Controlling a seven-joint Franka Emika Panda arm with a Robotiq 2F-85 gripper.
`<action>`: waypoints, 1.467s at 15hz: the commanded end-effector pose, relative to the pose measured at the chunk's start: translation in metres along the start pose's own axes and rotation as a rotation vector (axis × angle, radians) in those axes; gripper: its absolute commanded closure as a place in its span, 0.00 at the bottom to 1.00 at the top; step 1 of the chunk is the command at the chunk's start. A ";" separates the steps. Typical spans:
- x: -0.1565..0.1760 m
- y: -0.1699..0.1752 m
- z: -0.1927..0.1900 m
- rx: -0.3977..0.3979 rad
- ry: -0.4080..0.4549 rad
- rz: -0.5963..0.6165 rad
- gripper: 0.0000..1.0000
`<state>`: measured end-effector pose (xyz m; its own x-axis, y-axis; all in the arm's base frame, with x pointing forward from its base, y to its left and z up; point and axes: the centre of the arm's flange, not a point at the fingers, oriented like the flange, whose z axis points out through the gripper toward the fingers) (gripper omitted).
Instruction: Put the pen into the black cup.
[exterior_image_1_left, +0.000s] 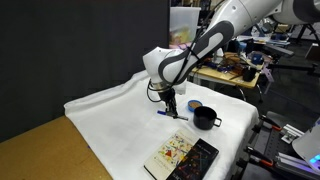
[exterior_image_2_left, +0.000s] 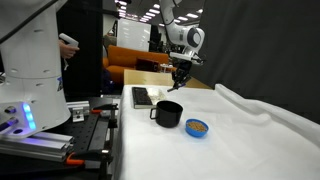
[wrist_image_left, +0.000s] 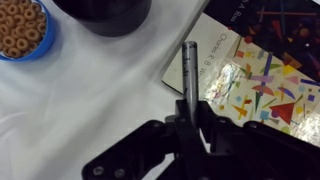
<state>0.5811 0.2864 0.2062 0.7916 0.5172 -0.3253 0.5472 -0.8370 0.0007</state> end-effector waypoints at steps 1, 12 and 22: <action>0.004 0.009 -0.002 -0.009 -0.002 0.018 0.96; -0.015 0.059 -0.018 -0.017 0.022 0.112 0.96; -0.021 0.074 -0.017 0.003 0.023 0.173 0.96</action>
<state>0.6188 0.2209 0.2214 0.8694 0.3933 -0.2991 0.4282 -0.9017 0.0590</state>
